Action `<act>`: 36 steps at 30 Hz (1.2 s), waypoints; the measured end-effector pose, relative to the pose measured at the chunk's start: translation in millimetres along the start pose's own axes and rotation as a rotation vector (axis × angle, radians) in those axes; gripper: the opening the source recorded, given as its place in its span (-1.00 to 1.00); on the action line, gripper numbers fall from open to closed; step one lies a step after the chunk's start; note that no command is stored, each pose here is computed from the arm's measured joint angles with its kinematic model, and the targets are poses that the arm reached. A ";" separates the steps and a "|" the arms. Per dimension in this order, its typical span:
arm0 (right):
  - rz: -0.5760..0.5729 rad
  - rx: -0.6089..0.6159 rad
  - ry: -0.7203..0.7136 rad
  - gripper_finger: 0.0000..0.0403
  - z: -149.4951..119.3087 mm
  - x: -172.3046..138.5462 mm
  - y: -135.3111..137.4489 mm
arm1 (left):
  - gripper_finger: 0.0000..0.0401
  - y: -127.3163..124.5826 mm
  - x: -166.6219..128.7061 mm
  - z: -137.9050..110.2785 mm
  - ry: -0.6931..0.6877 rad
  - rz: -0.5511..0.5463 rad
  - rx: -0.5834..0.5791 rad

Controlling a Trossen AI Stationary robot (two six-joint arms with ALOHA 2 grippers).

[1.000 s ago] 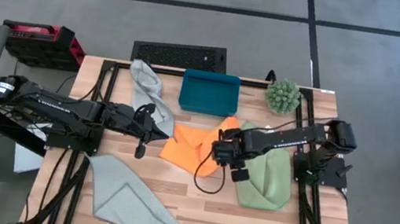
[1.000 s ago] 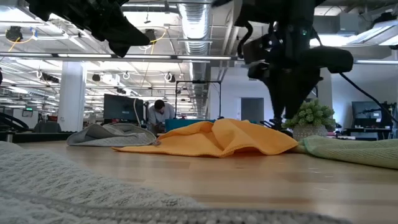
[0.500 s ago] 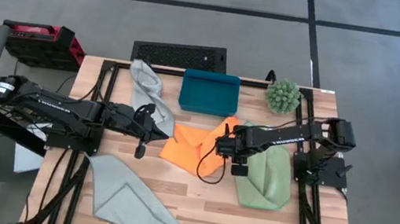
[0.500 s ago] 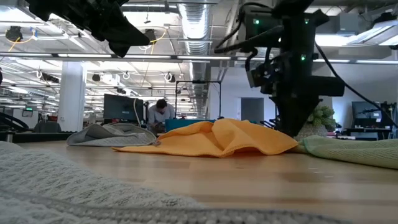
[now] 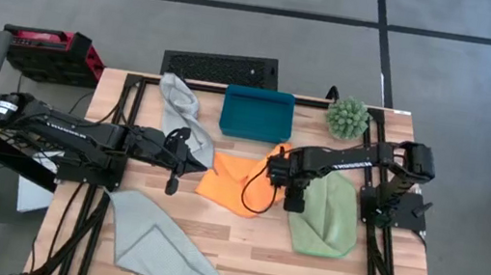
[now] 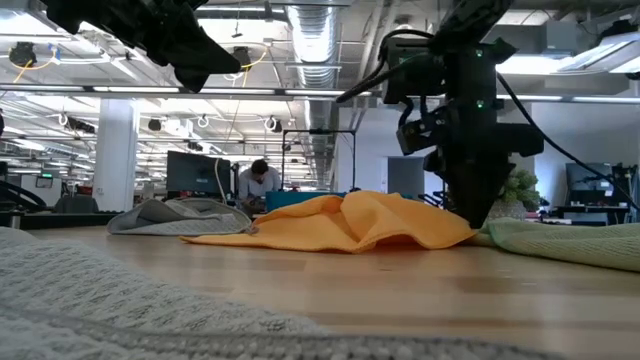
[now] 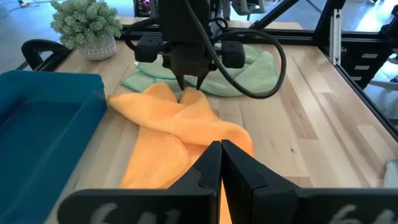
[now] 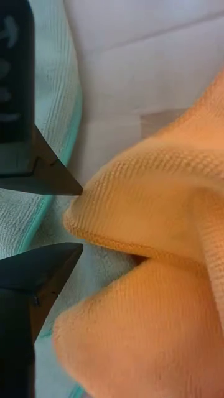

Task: Fold microfiber towels
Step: Fold the orange microfiber cloth

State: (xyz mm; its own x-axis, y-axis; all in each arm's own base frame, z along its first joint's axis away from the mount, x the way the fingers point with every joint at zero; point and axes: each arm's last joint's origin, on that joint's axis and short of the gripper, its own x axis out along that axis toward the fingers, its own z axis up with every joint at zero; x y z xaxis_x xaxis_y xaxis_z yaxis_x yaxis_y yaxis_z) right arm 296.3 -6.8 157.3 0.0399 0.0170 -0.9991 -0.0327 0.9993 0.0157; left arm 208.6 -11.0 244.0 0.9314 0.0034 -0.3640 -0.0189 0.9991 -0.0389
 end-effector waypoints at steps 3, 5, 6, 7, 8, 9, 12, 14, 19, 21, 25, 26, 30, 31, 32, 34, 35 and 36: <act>0.010 0.003 -0.003 -0.23 0.1 0.0 -1.4 | -1.00 0.0 0.0 -0.3 0.003 0.000 -0.002; 0.014 0.014 0.004 -0.23 0.7 2.2 -3.0 | -1.00 0.1 0.0 -1.8 0.019 0.002 -0.002; 0.020 0.014 0.008 -0.23 0.8 3.4 -3.0 | -1.00 0.2 0.0 -2.7 0.028 0.002 -0.001; 0.033 0.015 0.012 -0.23 0.2 3.7 -3.1 | -1.00 0.2 0.0 -3.5 0.036 0.003 -0.004; 0.045 0.013 0.007 -0.23 0.4 3.4 -3.3 | -1.00 0.3 0.0 -3.9 0.040 0.003 -0.008; 0.063 0.011 -0.001 -0.23 1.2 3.2 -3.5 | -1.00 0.3 0.0 -4.3 0.044 0.004 -0.014; 0.085 -0.014 -0.009 -0.24 1.8 3.1 -2.2 | -1.00 0.3 0.0 -4.5 0.046 0.004 -0.024; 0.084 -0.016 -0.013 -0.29 2.2 3.1 -2.2 | -1.00 0.3 0.0 -4.5 0.046 0.004 -0.027; 0.084 -0.062 -0.019 -0.62 2.6 3.1 -2.1 | -1.00 0.3 0.0 -4.6 0.047 0.006 -0.069; 0.083 -0.090 -0.023 -0.80 3.0 3.1 -1.5 | -1.00 0.4 0.0 -3.4 0.035 0.008 -0.060; 0.081 -0.124 -0.035 -0.94 4.2 3.2 0.6 | -1.00 0.5 0.0 -3.8 0.039 0.010 -0.030; 0.079 -0.131 -0.039 -0.93 4.7 3.2 1.6 | -1.00 0.5 0.0 -4.5 0.046 0.011 -0.031; 0.073 -0.146 -0.056 -0.97 7.5 -2.5 3.6 | -1.00 0.9 -0.5 -10.7 0.110 0.017 -0.032; 0.062 -0.146 -0.067 -0.97 8.2 -5.9 3.3 | -1.00 1.1 -0.8 -13.1 0.135 0.020 -0.042; 0.048 -0.146 -0.079 -0.97 8.9 -9.6 3.0 | -1.00 1.3 -1.0 -15.2 0.156 0.023 -0.054; 0.025 -0.143 -0.102 -0.95 9.6 -15.5 2.3 | -1.00 1.7 -0.4 -18.4 0.166 0.037 -0.082; 0.016 -0.143 -0.108 -0.95 9.2 -18.3 2.1 | -1.00 2.0 -0.4 -19.1 0.167 0.046 -0.094; 0.014 -0.142 -0.120 -0.95 9.6 -20.9 1.7 | -1.00 2.1 -0.4 -19.0 0.166 0.049 -0.106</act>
State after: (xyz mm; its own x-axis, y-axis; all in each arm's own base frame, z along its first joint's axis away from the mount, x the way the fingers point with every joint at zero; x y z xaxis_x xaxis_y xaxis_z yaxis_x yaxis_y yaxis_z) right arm 305.0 -5.2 178.6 0.1574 0.0432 -0.9866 -0.1746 0.9845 0.0153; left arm 201.3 -9.8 226.4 0.8558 0.0355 -0.5161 -0.1087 0.9877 -0.1123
